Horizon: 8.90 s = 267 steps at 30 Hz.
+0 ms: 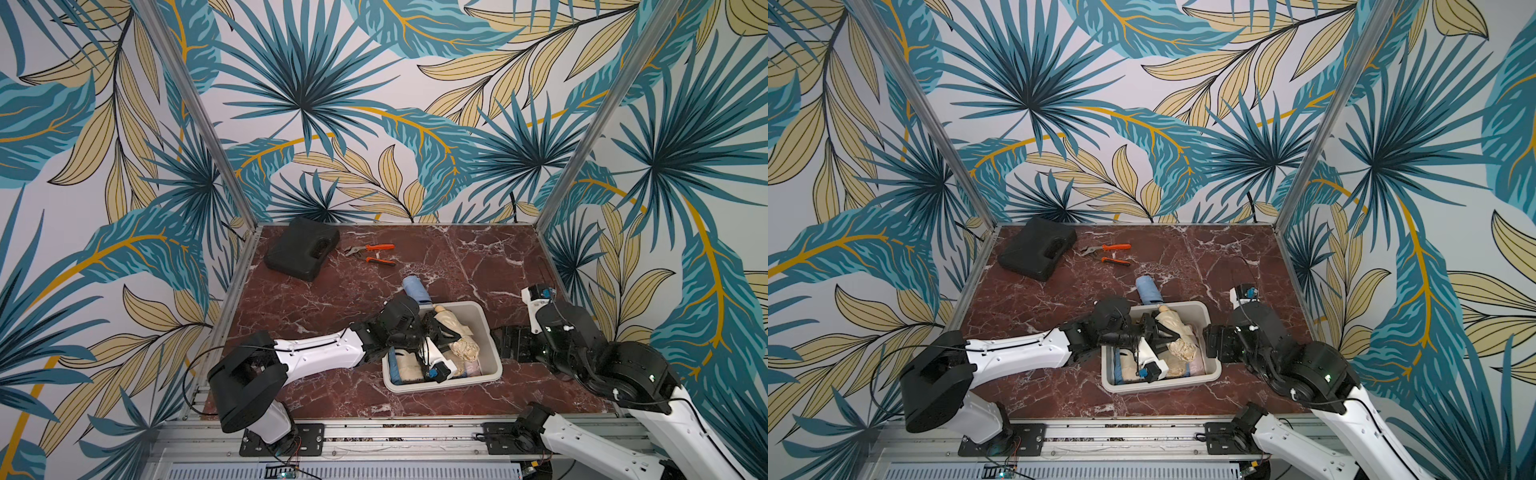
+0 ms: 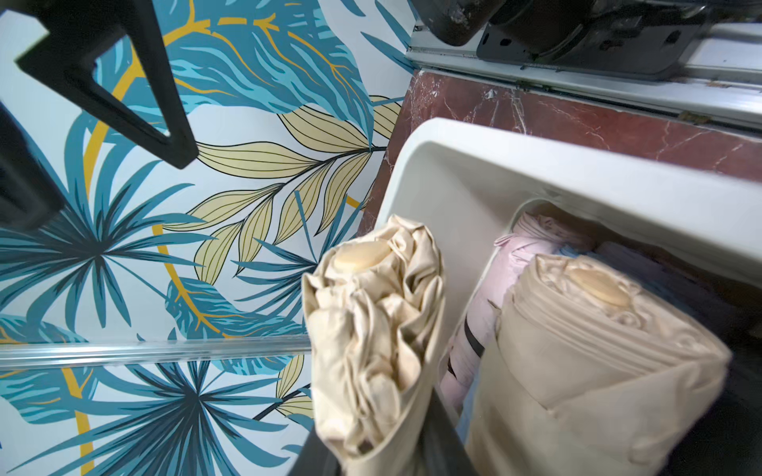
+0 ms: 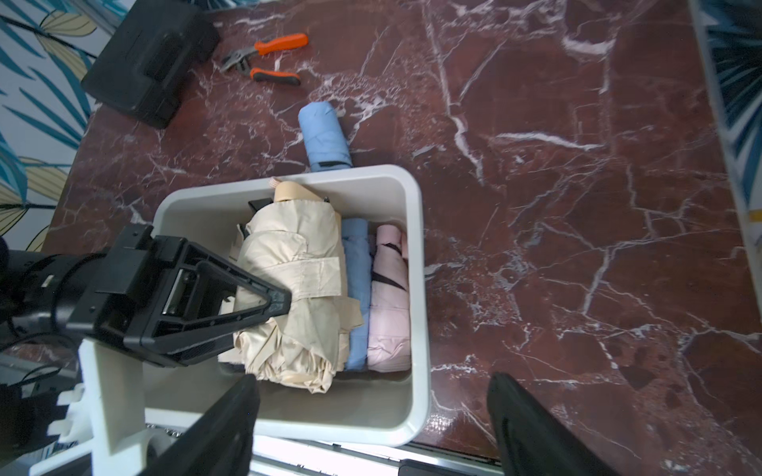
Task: Put the umbrella into the storage box
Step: Place the umbrella in the storage box, then move the storage box to the center of the board, then pick up the umbrella from the center of the board, then move the storage box to the center of the board.
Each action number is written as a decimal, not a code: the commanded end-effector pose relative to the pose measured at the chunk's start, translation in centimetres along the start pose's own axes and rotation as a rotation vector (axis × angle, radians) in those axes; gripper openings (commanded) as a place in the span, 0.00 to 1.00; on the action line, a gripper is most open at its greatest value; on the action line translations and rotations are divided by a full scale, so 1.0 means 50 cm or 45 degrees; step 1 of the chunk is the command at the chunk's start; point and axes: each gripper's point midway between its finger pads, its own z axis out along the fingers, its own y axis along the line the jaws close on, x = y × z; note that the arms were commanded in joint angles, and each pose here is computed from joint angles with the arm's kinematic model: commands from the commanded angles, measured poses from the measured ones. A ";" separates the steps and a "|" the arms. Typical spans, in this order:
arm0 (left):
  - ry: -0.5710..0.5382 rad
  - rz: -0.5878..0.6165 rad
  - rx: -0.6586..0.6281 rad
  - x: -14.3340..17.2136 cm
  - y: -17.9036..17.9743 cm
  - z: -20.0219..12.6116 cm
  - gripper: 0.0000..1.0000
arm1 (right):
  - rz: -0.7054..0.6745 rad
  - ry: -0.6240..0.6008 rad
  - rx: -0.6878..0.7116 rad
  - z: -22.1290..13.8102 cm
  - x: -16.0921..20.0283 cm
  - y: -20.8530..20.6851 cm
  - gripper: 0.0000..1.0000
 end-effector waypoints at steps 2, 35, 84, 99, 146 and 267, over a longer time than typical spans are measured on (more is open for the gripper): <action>-0.078 0.124 0.047 -0.023 0.014 0.017 0.10 | -0.017 -0.015 0.124 -0.001 -0.004 -0.033 0.88; 0.605 -1.880 -1.383 0.124 0.144 -0.438 1.00 | -0.266 0.235 0.144 0.187 -0.010 0.077 0.92; 1.687 -2.761 -1.406 0.271 -0.278 -0.722 0.06 | -0.173 0.061 0.165 0.313 -0.097 0.104 0.99; 1.597 -2.819 -1.521 0.314 -0.288 -0.773 0.09 | -0.374 0.371 -0.053 0.526 -0.036 0.179 0.99; 1.127 -2.927 -1.434 0.355 -0.178 -0.661 0.01 | -0.330 0.337 0.141 0.612 -0.061 0.057 0.49; -0.937 -2.913 -1.755 0.224 0.167 -0.665 0.00 | 1.000 -0.397 -1.296 0.278 -0.266 0.659 0.68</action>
